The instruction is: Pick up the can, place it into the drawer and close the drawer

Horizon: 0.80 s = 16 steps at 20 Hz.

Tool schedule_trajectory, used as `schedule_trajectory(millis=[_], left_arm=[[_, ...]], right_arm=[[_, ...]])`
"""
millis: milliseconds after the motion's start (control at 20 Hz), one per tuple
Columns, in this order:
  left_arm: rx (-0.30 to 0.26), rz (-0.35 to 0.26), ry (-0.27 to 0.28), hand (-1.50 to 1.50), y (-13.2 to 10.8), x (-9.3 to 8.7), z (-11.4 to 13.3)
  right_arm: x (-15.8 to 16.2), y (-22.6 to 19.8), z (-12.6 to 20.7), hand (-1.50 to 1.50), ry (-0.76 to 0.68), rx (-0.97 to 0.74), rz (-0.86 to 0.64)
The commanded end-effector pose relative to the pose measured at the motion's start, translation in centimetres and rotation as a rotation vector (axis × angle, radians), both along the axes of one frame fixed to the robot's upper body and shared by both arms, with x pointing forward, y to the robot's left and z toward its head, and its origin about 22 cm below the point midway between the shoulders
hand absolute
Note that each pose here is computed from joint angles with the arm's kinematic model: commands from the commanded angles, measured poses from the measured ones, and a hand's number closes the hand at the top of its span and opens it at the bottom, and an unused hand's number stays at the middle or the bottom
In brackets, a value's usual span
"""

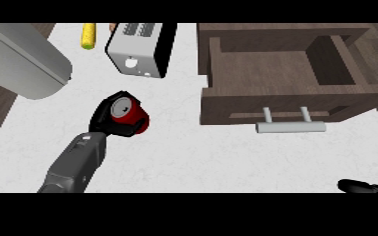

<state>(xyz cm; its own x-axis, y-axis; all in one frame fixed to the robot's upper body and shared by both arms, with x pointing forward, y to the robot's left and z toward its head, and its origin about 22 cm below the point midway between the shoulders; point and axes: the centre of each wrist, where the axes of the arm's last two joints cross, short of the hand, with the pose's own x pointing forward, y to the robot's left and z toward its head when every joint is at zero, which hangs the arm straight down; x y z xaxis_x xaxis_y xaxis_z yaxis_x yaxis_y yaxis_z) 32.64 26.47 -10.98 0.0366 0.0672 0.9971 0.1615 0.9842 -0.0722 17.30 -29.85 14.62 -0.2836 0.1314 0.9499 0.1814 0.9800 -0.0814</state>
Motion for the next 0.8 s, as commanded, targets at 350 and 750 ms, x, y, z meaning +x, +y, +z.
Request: schedule_trajectory(millis=[350,750], left_arm=[[-0.054,0.189,-0.08,1.5,-6.9,3.0,2.4],[-0.014,0.09,-0.137,1.5,-10.1,7.1,9.1]], right_arm=[[-1.1,1.1,0.1,-1.5,0.004,-0.009,-0.022],[-1.5,-0.3,0.5,-1.5,0.011,-0.035,-0.034]])
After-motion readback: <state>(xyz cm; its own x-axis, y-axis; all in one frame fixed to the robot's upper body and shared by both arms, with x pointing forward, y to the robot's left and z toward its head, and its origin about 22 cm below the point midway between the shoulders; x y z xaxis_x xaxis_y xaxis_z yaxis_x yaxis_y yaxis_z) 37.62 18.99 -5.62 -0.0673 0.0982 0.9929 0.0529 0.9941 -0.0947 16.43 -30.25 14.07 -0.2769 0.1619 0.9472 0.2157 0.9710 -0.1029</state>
